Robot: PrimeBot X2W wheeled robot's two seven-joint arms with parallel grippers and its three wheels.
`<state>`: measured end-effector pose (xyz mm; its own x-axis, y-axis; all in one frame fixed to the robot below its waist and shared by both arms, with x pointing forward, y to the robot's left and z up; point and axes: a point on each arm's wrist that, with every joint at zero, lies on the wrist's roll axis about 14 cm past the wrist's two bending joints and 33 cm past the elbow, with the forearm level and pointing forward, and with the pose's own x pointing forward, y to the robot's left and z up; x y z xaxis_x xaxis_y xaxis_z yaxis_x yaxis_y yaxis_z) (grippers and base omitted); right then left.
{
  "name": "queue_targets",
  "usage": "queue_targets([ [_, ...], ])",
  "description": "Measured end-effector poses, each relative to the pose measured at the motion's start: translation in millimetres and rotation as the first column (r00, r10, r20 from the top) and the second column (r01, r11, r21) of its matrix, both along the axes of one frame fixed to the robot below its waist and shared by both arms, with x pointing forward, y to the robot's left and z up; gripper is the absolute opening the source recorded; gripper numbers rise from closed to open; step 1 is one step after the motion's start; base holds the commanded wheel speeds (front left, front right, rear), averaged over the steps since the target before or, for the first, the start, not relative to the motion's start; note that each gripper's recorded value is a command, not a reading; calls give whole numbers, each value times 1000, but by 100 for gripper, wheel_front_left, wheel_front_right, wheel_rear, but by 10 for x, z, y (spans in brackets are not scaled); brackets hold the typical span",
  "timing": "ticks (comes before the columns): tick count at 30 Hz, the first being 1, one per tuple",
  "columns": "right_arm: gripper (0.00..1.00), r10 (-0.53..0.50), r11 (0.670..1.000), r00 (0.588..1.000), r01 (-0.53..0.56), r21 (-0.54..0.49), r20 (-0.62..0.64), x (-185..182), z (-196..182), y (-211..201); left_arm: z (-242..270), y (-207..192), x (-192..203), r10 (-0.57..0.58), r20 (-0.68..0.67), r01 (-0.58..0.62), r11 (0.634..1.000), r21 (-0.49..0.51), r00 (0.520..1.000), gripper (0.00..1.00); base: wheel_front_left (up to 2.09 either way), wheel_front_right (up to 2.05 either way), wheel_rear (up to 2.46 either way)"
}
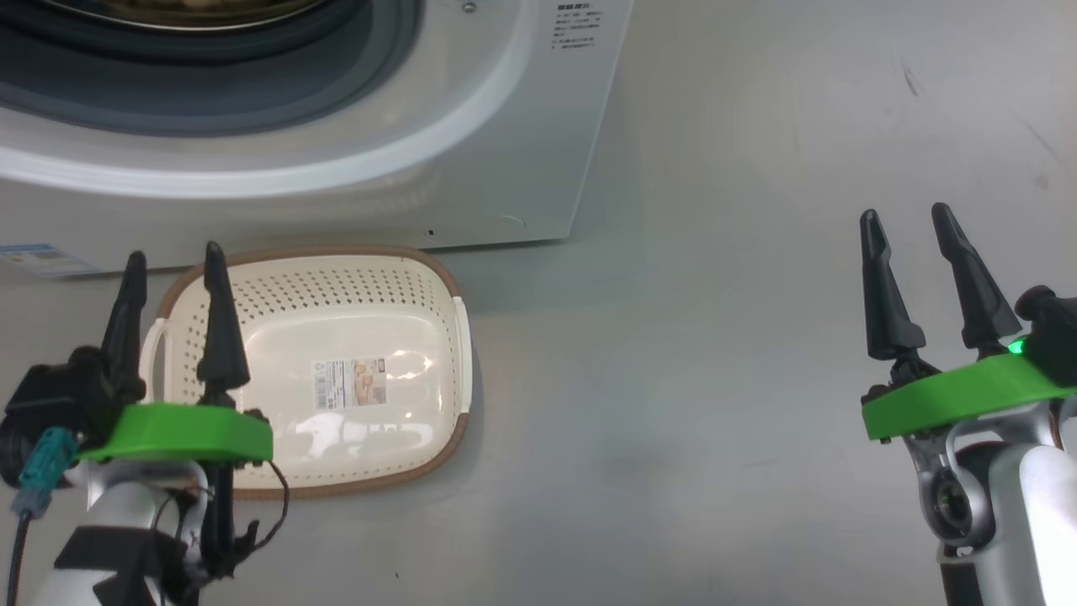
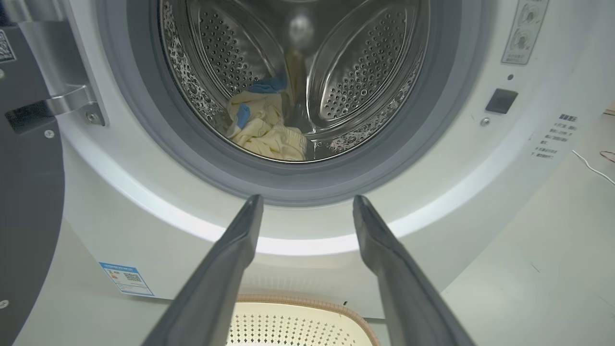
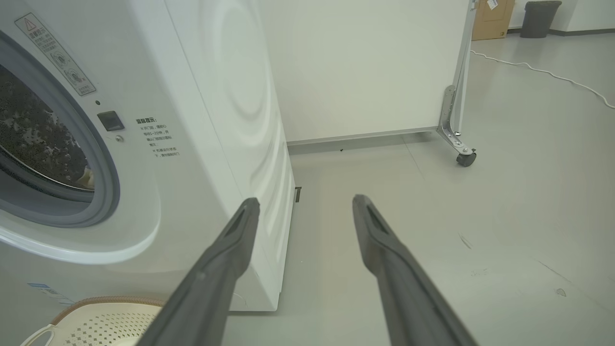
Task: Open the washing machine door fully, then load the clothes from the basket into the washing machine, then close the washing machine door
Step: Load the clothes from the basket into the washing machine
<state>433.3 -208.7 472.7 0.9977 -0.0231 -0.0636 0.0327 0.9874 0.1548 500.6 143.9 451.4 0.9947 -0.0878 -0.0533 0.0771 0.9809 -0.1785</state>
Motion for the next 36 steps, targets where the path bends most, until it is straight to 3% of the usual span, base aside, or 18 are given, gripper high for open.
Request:
queue_targets([
  [19,100,68,997,998,-67,-28,16,-277,315,215,286,172,-918,59,8,-59,998,-11,998,100,0,0,0],
  [36,100,91,995,996,-91,-30,20,-591,434,278,440,248,-1316,83,42,-83,997,-6,996,100,0,0,0],
])
